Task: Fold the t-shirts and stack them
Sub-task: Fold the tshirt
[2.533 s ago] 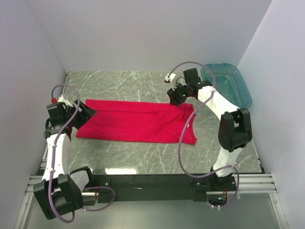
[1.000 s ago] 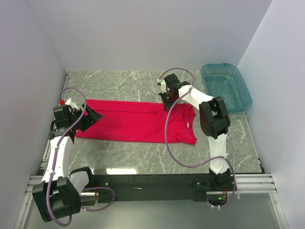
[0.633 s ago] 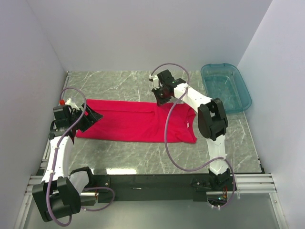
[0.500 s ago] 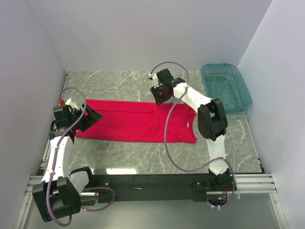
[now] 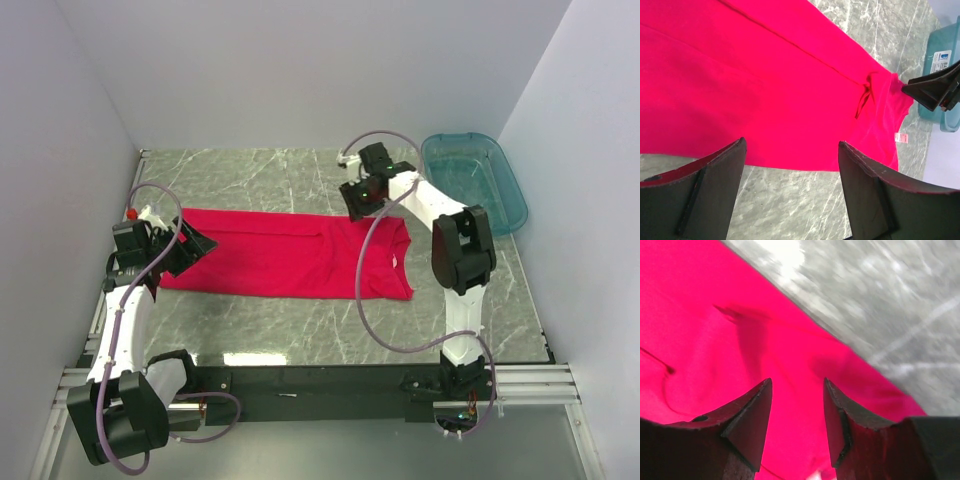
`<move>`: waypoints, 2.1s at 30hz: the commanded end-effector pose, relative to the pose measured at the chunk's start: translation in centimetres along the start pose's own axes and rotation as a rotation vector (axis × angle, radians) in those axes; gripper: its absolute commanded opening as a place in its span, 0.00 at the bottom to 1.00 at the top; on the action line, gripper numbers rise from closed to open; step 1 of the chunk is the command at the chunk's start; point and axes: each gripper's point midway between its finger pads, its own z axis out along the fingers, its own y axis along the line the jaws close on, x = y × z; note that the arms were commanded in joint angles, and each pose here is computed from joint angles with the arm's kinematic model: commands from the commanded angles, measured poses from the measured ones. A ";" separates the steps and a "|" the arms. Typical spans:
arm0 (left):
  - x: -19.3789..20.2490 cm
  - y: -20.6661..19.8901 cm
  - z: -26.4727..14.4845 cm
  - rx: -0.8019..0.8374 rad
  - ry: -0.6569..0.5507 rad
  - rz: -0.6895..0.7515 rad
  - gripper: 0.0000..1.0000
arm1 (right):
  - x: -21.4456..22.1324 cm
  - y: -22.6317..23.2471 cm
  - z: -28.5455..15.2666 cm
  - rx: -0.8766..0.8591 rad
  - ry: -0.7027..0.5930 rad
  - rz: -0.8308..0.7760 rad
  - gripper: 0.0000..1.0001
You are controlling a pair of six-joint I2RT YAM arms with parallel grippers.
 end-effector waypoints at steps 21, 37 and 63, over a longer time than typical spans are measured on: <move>-0.1 -1.0 0.2 0.053 -0.004 0.055 0.79 | 1.0 -3.0 2.4 -0.147 0.058 0.048 0.43; -0.1 -1.0 0.1 0.052 -0.004 0.057 0.79 | -0.8 -4.8 0.8 -0.057 0.002 0.029 0.10; 0.1 -1.0 0.2 0.055 0.002 0.054 0.79 | -1.4 -7.0 -0.6 0.054 -0.036 0.030 0.02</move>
